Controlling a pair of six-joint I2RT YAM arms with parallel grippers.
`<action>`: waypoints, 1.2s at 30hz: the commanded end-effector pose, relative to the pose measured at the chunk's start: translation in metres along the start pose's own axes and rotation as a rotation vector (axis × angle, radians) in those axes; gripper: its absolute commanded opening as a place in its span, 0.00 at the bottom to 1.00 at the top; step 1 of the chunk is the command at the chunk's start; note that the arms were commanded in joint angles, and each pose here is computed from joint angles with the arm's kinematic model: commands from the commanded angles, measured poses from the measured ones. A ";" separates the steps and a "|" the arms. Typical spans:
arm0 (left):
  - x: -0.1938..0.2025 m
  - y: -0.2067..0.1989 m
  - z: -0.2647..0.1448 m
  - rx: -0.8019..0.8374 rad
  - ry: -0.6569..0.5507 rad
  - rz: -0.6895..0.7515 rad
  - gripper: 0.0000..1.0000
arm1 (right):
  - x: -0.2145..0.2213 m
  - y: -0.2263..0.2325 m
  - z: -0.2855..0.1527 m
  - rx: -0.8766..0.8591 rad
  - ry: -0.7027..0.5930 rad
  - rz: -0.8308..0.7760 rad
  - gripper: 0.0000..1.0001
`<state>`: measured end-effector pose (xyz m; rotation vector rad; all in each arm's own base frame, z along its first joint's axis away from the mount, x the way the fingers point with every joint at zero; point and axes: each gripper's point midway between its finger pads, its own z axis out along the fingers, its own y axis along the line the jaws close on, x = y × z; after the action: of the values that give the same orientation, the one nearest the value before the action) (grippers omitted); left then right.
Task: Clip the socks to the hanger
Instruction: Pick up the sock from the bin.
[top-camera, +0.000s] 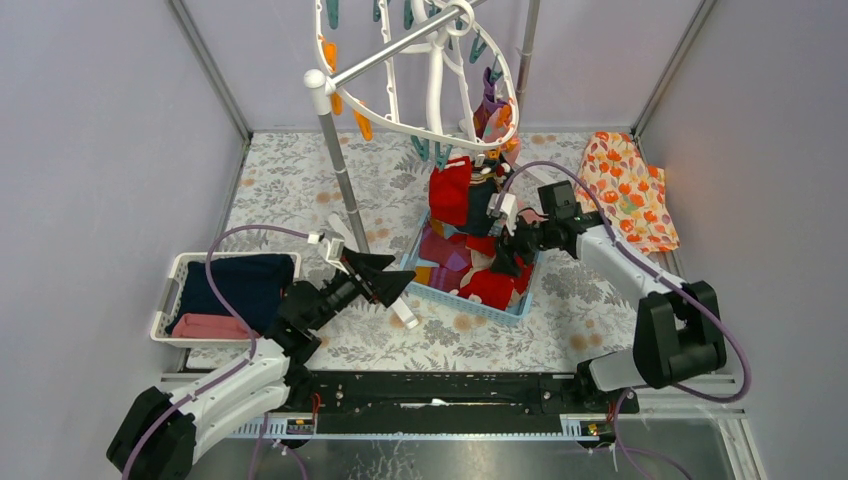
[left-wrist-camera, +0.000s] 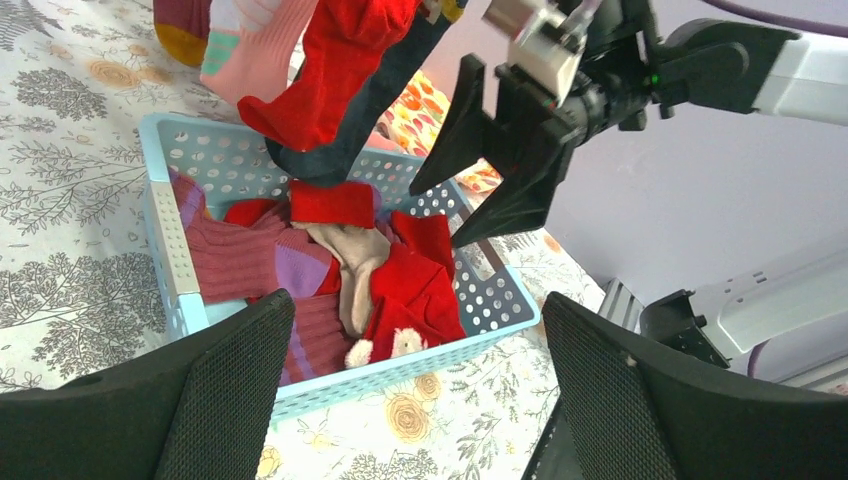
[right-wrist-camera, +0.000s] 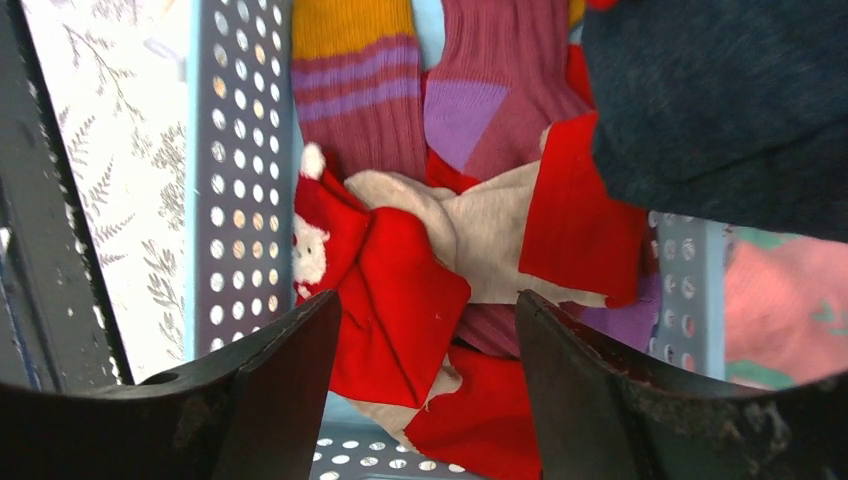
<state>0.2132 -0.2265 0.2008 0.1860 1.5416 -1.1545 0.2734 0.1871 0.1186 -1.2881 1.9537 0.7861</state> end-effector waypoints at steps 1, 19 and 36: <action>-0.020 -0.015 -0.001 0.069 -0.084 0.005 0.97 | 0.024 0.007 0.011 -0.066 0.076 -0.114 0.74; -0.011 -0.025 0.000 0.137 -0.052 -0.027 0.96 | 0.050 0.009 0.038 -0.141 0.158 -0.269 0.64; -0.015 -0.045 -0.005 0.225 -0.042 -0.037 0.95 | -0.034 0.035 -0.034 -0.124 -0.086 -0.314 0.00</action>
<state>0.1942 -0.2364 0.2247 0.2406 1.4405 -1.3012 0.2486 0.1893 0.1282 -1.6347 1.6674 0.7033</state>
